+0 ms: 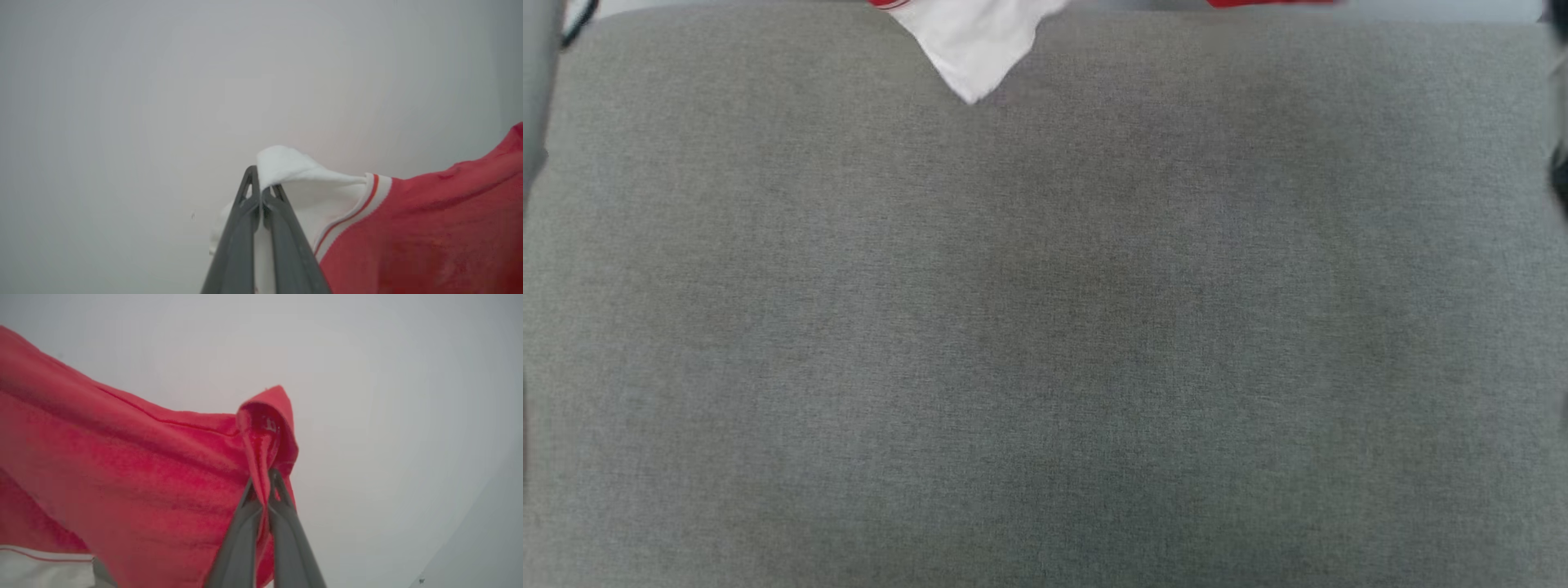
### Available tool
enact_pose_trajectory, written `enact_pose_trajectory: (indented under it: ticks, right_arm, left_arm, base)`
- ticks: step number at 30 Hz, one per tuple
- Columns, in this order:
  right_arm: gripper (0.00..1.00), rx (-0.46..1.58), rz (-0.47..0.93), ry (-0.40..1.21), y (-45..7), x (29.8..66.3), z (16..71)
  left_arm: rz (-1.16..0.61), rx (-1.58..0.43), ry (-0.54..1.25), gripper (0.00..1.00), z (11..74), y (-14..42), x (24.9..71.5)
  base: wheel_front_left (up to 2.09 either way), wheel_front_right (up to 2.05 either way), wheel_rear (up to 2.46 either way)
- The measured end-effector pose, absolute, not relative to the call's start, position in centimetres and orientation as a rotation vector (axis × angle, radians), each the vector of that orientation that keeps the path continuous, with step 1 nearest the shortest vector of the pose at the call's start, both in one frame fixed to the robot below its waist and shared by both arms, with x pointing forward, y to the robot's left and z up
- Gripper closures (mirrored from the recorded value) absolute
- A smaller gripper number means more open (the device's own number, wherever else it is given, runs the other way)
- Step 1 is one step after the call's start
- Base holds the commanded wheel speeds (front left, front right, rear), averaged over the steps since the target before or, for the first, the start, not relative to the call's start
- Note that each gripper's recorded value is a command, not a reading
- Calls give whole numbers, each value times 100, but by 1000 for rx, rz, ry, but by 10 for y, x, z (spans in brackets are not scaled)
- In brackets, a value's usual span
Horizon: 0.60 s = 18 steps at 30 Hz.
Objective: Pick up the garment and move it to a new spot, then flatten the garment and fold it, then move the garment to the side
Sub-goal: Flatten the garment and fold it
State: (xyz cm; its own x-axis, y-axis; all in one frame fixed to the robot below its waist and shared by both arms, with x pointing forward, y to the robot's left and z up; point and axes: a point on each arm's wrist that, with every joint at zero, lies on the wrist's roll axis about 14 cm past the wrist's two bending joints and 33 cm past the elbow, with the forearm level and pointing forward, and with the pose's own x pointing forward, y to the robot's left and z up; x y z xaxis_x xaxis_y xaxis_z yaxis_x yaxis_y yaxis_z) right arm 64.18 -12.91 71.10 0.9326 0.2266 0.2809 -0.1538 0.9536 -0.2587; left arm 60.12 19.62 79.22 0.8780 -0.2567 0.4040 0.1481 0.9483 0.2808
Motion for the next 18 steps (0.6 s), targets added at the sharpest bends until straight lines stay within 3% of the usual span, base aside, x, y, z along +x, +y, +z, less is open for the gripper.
enact_pose_trajectory:
  ticks: [4, 11, 18]
  right_arm:
    - [100, -243, 244, -157, -116, 639, 652]
    - [100, -146, 321, 171, -101, 605, 532]
    - [100, -51, 348, 366, -102, 570, 479]
  left_arm:
    - [-236, 266, -327, 100, 744, 198, 601]
    - [-303, 201, 96, 100, 599, 203, 565]
    - [-313, 102, 385, 100, 517, 217, 513]
  base:
    - [0, 0, 0]
    - [0, 0, 0]
    - [0, 0, 0]
